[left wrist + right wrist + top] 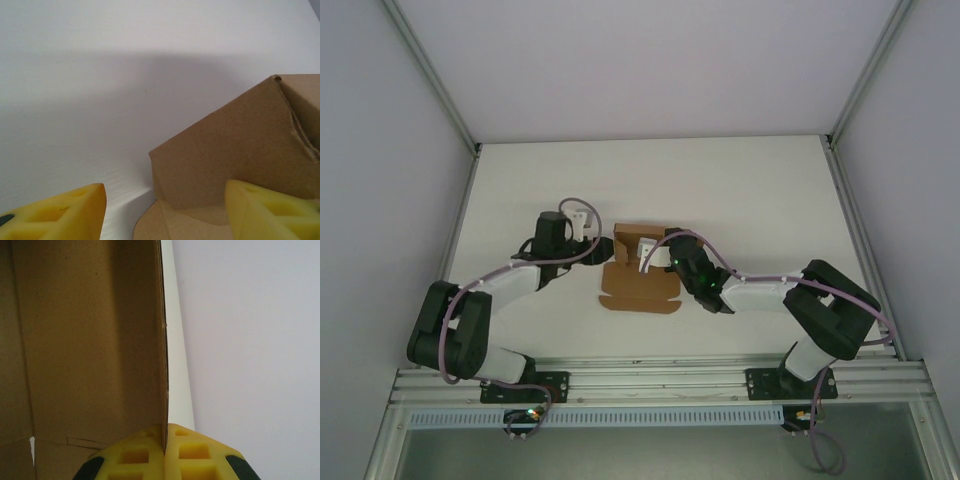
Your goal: Assemble paper box
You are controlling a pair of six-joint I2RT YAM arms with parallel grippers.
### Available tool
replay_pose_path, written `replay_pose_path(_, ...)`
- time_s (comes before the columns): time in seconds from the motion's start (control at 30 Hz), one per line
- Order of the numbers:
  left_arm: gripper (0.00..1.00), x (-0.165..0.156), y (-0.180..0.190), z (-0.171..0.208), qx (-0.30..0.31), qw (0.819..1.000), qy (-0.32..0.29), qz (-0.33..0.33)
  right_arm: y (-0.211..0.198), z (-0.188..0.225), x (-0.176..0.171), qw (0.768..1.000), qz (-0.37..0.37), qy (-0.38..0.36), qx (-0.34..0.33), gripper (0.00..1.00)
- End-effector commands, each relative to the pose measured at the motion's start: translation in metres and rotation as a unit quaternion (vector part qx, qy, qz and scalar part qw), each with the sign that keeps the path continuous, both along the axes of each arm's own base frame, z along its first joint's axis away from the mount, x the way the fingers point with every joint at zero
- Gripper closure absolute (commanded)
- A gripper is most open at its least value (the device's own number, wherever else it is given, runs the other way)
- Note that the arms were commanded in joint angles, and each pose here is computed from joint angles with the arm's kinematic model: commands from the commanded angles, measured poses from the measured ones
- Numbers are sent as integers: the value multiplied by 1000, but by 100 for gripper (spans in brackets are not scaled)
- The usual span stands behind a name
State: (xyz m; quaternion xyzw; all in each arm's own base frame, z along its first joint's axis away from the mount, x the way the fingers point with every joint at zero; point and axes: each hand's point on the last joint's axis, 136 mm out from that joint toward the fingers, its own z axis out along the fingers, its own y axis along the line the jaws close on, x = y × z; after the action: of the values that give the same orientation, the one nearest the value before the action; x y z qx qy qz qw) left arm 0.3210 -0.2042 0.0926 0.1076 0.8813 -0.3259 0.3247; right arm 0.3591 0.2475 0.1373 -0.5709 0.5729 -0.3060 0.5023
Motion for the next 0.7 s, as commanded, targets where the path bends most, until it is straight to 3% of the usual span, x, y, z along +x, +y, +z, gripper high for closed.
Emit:
replay_pose_path(0.0, 35, 0, 7, -2, 28, 999, -32, 11, -1, -2, -2, 1000, -4, -13, -17, 100)
replay_pose_path(0.17, 35, -9, 12, -19, 37, 999, -19, 21, -7, -7, -2, 999, -13, -24, -43, 100)
replay_pose_path(0.4, 35, -6, 14, -14, 29, 998, -54, 14, -7, -23, -8, 996, -5, -30, -81, 100)
replay_pose_path(0.43, 35, -17, -4, -12, 25, 998, -61, -18, -7, -26, -9, 995, -5, -34, -89, 100)
replay_pose_path(0.67, 35, -34, -28, -4, 16, 991, -95, -91, -7, -22, -4, 994, -20, -62, -93, 100)
